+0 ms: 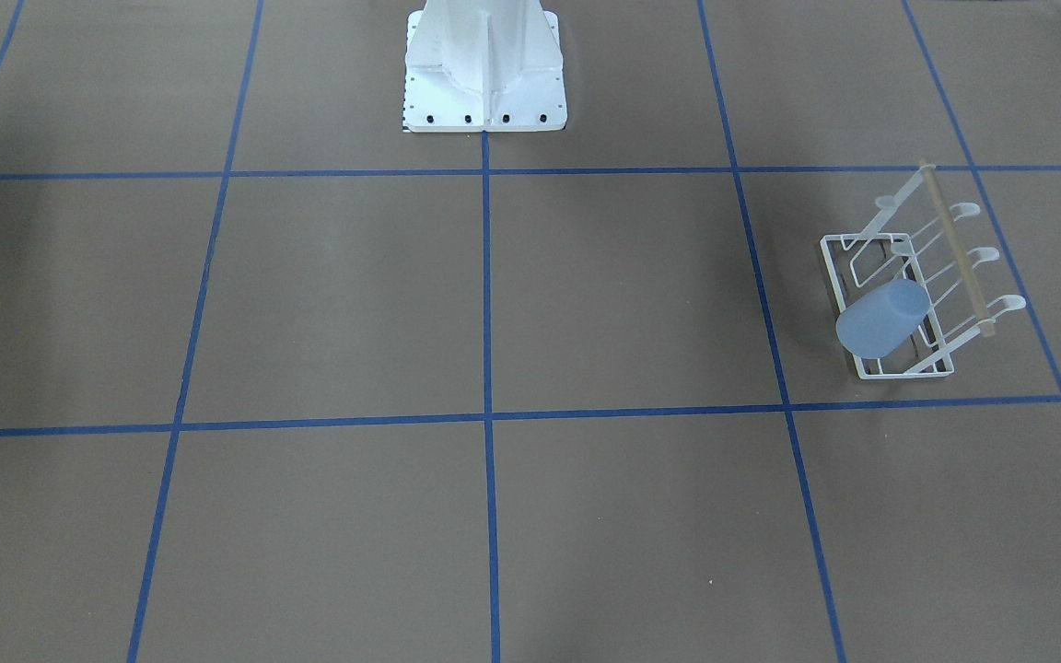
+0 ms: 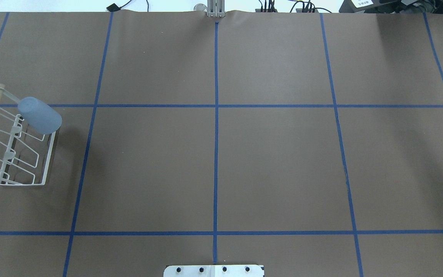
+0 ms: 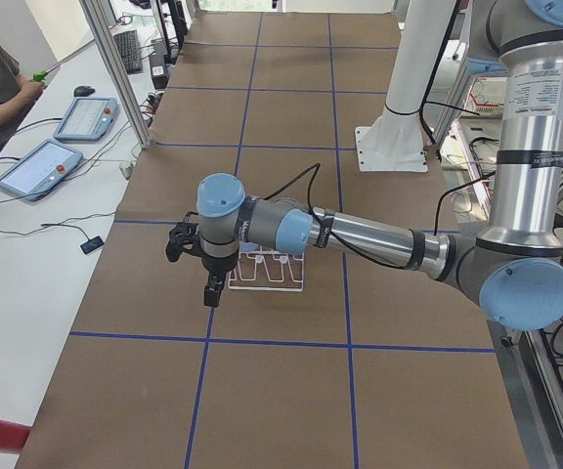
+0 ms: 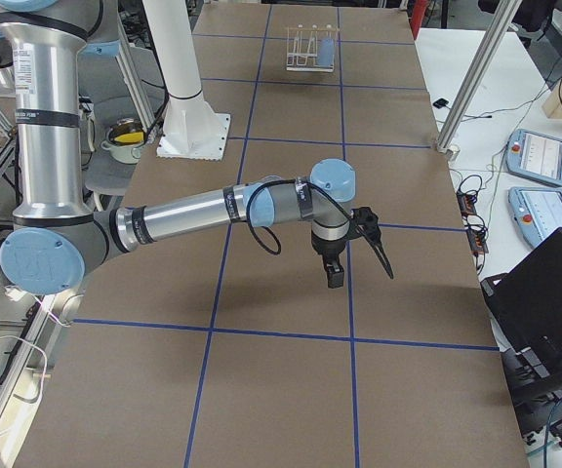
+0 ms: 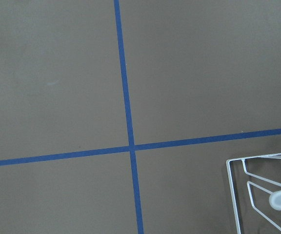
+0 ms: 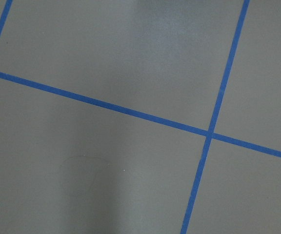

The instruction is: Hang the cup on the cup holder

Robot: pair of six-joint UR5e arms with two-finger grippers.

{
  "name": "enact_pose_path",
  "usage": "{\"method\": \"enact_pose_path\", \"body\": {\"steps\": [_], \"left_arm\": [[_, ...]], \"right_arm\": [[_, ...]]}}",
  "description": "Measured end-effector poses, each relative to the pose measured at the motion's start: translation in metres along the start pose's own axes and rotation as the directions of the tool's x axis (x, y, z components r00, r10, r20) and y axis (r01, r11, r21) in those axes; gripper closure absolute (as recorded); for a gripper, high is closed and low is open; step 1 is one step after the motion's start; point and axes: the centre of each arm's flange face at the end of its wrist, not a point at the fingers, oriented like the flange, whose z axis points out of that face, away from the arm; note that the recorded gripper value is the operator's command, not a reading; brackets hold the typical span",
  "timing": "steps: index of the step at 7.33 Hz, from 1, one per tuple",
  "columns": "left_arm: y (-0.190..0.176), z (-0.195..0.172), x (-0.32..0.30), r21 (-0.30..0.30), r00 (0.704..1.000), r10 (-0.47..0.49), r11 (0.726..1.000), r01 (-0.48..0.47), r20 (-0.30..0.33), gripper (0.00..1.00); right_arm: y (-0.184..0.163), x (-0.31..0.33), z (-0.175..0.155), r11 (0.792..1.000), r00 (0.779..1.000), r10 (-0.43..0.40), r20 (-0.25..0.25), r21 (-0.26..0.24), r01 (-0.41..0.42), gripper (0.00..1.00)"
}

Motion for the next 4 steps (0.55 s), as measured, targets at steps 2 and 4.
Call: {"method": "enact_pose_path", "body": {"steps": [2, 4], "left_arm": [[0.004, 0.0035, -0.0033, -0.009, 1.0, -0.01, 1.0, 0.01, -0.001, 0.01], [0.0056, 0.0064, -0.0026, -0.022, 0.999, -0.025, 0.999, 0.024, -0.035, 0.01]], "right_arm": [[0.0024, 0.0023, 0.0012, 1.0, 1.0, 0.0, 0.001, 0.0, 0.0, 0.0], [0.0037, 0.0081, 0.0075, 1.0, 1.0, 0.008, 0.002, -0.012, -0.008, 0.0]]}}
